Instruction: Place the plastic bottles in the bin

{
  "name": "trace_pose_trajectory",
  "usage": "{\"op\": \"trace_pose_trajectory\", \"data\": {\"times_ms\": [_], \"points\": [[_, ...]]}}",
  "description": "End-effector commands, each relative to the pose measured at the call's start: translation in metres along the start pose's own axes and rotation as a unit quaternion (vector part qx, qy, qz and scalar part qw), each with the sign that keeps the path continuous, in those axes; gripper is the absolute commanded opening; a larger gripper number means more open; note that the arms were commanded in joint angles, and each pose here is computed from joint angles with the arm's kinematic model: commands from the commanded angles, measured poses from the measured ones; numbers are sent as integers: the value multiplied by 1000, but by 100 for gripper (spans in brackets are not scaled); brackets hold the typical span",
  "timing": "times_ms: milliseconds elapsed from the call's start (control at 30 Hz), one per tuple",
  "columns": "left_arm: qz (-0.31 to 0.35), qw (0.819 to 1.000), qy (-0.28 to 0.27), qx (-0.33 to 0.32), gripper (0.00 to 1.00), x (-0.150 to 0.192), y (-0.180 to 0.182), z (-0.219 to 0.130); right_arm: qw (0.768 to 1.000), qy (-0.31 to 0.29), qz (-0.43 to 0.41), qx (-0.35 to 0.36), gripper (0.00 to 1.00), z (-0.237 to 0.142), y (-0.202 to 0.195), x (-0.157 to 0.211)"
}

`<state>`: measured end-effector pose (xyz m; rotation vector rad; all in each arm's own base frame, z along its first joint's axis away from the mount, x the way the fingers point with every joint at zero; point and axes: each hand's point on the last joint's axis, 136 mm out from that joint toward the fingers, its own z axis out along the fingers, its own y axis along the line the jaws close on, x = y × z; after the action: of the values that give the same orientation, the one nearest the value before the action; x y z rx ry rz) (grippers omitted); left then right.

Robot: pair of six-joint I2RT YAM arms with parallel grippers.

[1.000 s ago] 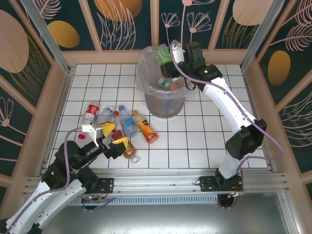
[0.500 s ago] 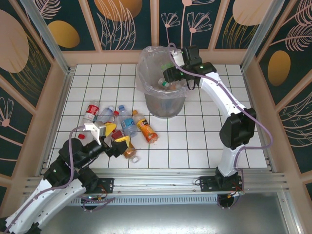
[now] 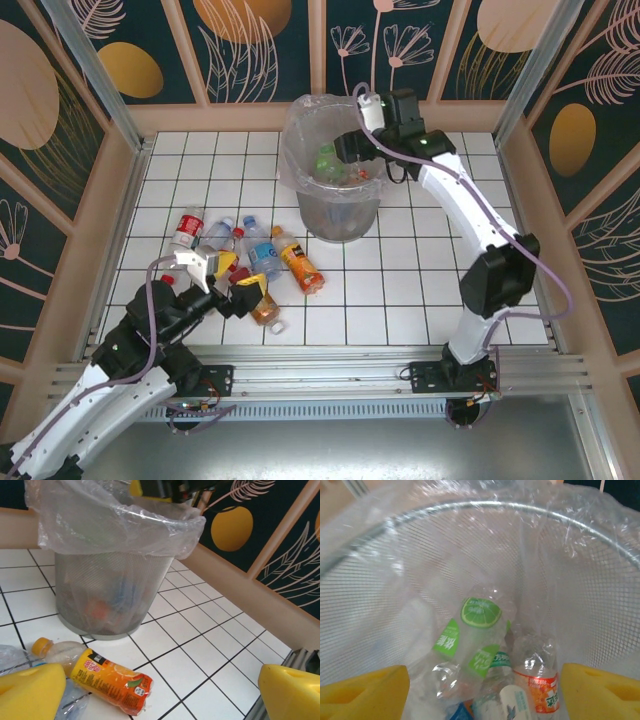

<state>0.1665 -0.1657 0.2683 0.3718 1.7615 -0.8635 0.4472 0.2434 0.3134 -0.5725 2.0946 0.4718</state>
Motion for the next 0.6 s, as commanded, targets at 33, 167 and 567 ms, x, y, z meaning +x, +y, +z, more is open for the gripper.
{"op": "trace_pose_trajectory", "data": {"times_ms": [33, 167, 567], "points": [[-20, 999, 1, -46, 98, -5, 14, 1, 993, -102, -8, -58, 80, -62, 36, -39], [-27, 995, 28, -93, 98, -1, 27, 5, 988, -125, -6, -90, 80, -94, 52, -28], [-89, 941, 149, -290, 99, 19, 77, 20, 971, -103, 31, -216, 82, -138, 124, 61]]}}
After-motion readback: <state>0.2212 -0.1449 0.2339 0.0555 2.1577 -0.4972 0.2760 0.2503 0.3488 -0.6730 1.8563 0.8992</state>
